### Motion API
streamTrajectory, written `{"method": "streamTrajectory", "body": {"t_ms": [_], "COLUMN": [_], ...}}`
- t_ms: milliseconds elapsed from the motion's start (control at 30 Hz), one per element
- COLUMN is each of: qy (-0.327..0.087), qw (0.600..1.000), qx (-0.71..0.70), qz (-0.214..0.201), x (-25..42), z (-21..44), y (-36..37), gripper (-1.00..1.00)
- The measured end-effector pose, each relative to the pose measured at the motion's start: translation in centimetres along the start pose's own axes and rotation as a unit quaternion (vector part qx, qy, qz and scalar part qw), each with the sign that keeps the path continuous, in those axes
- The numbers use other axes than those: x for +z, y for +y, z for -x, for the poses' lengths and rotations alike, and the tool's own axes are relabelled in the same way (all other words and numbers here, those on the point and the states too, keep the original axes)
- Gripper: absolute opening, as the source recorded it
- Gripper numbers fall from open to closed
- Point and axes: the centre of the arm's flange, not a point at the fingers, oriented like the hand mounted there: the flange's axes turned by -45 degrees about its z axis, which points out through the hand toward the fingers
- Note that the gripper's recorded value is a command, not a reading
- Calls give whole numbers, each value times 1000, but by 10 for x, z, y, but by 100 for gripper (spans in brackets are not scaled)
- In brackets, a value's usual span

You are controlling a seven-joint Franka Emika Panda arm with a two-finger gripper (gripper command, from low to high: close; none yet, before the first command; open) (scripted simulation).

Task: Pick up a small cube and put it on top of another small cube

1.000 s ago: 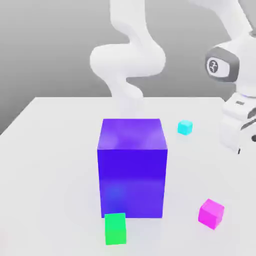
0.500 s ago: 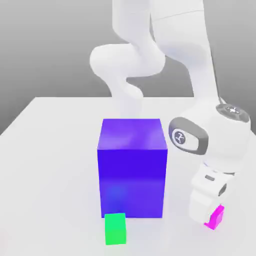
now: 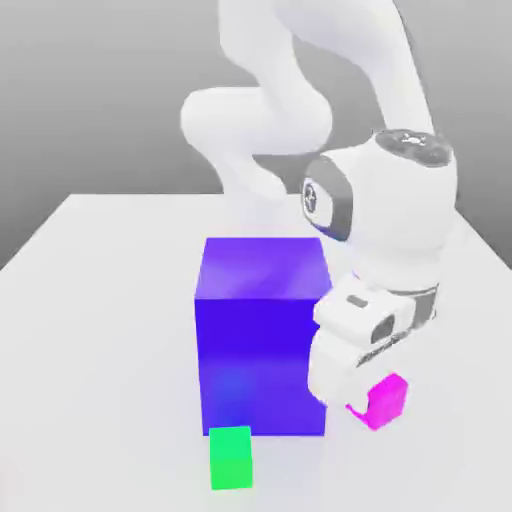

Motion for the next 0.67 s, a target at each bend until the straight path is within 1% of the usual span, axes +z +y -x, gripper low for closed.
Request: {"method": "streamTrajectory", "body": {"t_ms": [33,100,267,300,500,667], "qy": [-1,-6,-9,-9,-9,-9], "qw": [999,994,993,993,993,993], "qx": [44,109,118,118,118,118], "qz": [-2,-5,-6,-6,-6,-6], "x": [-3,8,63,71,75,30], "z": [19,48,50,51,51,49], "y": [31,57,51,51,51,52], "gripper": [-100,-100,-100,100,100,100]}}
